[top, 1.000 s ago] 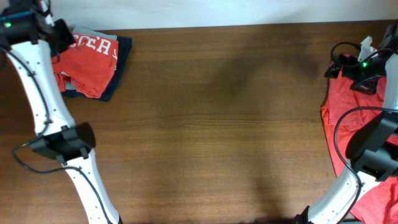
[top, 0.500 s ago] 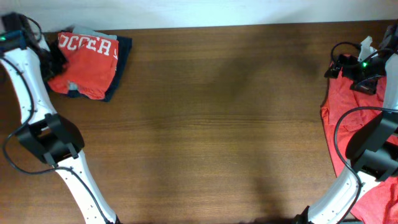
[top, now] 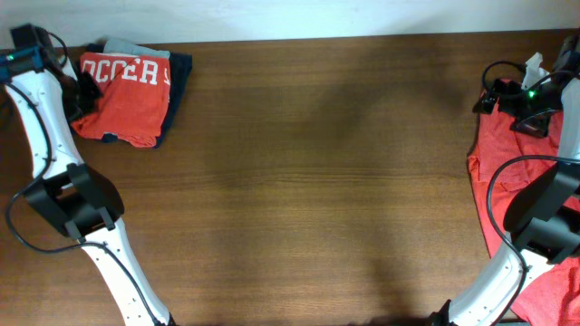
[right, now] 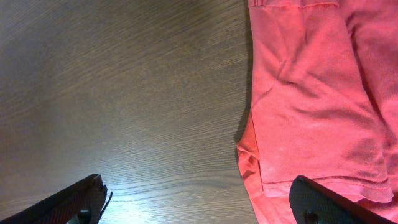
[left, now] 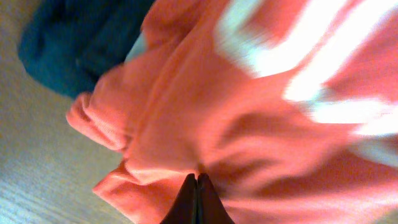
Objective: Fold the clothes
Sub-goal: 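Press and straighten the orange bundle on the stack with the left gripper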
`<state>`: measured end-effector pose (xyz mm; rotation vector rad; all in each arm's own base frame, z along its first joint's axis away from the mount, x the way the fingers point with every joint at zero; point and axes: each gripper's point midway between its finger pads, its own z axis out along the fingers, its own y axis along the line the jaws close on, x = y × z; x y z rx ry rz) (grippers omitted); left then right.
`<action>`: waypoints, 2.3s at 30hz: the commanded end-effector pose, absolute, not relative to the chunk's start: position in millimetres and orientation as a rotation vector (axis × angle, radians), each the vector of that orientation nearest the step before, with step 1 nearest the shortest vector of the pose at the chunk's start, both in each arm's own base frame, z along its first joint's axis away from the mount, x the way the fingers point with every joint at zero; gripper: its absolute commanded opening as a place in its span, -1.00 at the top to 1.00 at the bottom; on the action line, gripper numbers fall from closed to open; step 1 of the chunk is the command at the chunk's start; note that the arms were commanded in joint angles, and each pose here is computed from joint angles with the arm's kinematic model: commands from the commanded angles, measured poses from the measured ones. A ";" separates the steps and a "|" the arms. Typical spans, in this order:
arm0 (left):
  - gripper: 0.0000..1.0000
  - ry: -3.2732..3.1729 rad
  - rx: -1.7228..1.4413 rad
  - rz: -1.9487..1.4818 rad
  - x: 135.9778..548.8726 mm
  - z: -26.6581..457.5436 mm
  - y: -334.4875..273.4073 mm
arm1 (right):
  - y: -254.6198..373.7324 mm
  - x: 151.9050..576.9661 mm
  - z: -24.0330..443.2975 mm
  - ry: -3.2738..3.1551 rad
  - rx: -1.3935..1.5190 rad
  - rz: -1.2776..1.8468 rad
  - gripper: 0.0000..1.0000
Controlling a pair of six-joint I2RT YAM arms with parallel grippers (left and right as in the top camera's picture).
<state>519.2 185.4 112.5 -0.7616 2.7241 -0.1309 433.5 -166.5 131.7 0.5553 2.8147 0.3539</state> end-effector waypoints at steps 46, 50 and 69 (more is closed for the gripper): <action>0.99 2.363 -0.332 -0.738 580.8 196.3 121.5 | -168.4 433.9 138.2 2.804 0.542 0.331 -0.97; 0.99 2.294 -0.260 -0.828 595.4 193.2 114.3 | -168.4 433.9 138.2 2.804 0.542 0.331 -0.97; 0.99 2.192 -0.256 -1.365 617.4 59.9 84.4 | -168.4 433.9 138.2 2.804 0.542 0.331 -0.97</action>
